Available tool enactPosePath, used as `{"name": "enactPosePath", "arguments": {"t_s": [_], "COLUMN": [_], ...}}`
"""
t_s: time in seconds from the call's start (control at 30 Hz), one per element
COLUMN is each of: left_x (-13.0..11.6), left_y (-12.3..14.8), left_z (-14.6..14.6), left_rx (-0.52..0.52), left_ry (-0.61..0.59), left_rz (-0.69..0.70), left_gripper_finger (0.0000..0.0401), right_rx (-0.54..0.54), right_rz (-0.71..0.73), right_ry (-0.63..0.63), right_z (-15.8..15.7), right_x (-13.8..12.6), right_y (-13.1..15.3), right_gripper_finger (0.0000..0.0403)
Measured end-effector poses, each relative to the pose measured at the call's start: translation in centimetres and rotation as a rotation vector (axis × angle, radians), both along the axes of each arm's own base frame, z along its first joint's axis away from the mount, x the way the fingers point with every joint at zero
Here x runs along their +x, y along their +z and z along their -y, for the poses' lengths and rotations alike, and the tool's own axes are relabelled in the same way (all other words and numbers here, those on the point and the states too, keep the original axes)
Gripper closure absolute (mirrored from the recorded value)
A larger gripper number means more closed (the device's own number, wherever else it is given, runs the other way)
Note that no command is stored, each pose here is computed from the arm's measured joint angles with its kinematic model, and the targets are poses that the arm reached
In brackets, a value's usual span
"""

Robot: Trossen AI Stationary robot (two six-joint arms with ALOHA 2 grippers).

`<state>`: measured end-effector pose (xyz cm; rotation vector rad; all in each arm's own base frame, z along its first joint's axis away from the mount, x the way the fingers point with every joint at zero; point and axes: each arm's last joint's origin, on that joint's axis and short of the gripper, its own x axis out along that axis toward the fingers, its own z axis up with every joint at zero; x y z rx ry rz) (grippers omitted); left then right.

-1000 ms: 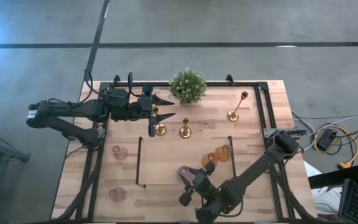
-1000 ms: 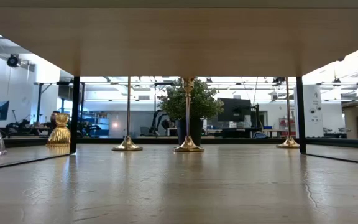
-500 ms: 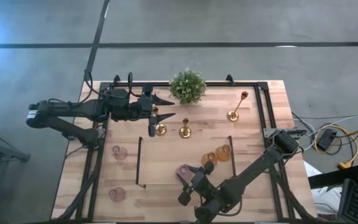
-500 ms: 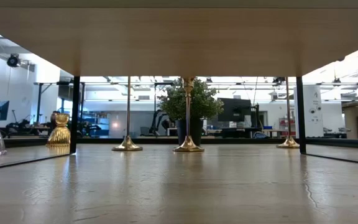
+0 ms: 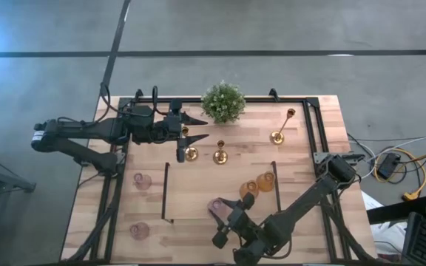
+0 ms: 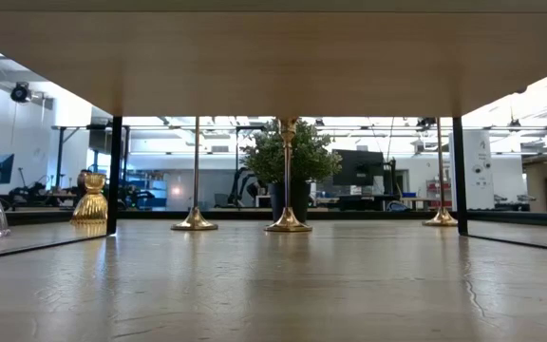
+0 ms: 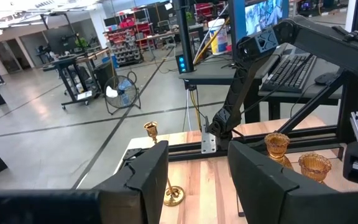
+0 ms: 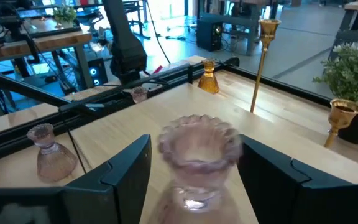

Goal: Pick & Place candle stick holders
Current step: Put the top violet candle holder on the shelf

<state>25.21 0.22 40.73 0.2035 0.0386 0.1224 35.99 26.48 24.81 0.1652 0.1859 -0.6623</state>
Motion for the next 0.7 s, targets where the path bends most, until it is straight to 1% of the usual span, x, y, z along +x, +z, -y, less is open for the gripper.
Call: {"name": "enactPosePath", "arguments": {"t_s": [0.43, 0.7], "left_x": [0.0, 0.0], "left_y": [0.0, 0.0], "left_z": [0.0, 0.0], "left_rx": [0.000, 0.000], "left_ry": [0.000, 0.000], "left_rz": [-0.005, -0.005], "left_gripper_finger": [0.0229, 0.0229], "right_rx": [-0.036, -0.086], "right_rz": [0.003, 0.011], "right_ry": [-0.018, -0.036], "right_z": [0.1, -0.1], "right_x": [0.0, 0.1], "right_y": [0.2, 1.5], "right_gripper_finger": [0.0184, 0.0184]}}
